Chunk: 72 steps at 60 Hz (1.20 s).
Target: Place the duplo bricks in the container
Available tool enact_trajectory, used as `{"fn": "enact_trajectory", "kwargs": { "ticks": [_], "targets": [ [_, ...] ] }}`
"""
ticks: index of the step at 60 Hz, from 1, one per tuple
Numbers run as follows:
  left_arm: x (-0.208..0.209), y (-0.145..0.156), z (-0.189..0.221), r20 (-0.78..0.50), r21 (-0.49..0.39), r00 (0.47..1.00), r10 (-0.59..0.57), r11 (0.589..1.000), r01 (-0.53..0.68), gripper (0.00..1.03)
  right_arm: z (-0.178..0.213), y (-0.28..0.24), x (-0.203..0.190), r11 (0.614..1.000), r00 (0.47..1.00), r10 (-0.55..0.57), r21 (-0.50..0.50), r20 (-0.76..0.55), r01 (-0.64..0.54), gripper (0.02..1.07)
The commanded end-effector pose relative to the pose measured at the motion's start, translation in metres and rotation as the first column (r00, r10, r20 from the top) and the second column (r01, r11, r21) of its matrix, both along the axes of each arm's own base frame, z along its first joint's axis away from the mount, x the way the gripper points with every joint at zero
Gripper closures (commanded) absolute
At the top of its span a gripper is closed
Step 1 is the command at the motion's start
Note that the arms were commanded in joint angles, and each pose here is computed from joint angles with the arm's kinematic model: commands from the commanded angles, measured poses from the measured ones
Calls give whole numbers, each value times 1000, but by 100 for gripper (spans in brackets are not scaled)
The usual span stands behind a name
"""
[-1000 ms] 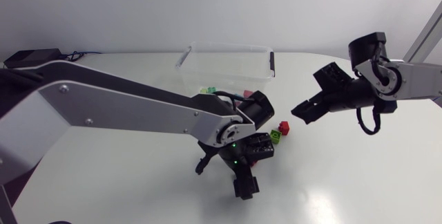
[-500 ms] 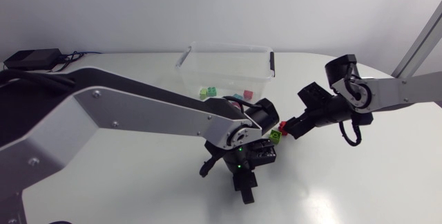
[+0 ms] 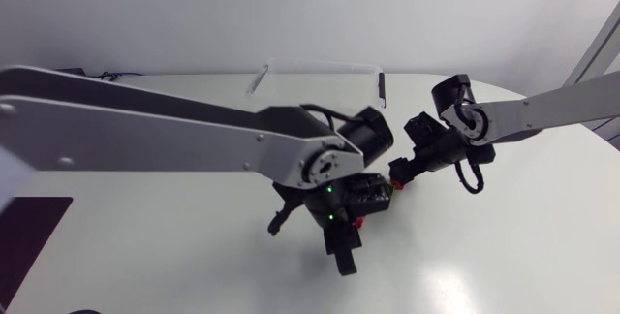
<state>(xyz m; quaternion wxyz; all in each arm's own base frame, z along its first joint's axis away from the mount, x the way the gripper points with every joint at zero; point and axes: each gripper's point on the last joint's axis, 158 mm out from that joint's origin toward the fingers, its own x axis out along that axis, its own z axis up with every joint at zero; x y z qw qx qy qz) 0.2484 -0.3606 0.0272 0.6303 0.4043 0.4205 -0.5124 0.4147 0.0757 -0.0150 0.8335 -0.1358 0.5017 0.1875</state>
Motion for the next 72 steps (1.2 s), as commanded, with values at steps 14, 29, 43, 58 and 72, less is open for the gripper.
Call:
{"fn": "enact_trajectory", "kwargs": {
  "ticks": [14,29,43,58,72],
  "targets": [
    [86,29,130,237,-214,948,212,963,-161,80,-18,7,-2,999,997,-29,-26,-73,27,77],
    [164,48,186,333,-415,846,416,871,-264,78,-13,9,-23,998,994,-26,-52,-103,21,79],
    [238,65,187,322,-492,768,554,791,-364,75,44,17,-25,999,1000,-22,-25,-11,22,79],
    [288,80,145,279,-471,733,620,754,-458,36,93,43,-19,1000,998,4,13,69,-5,79],
    [294,94,129,284,-438,718,636,752,-493,5,141,67,-4,999,988,19,44,152,-26,79]
  ]
}}
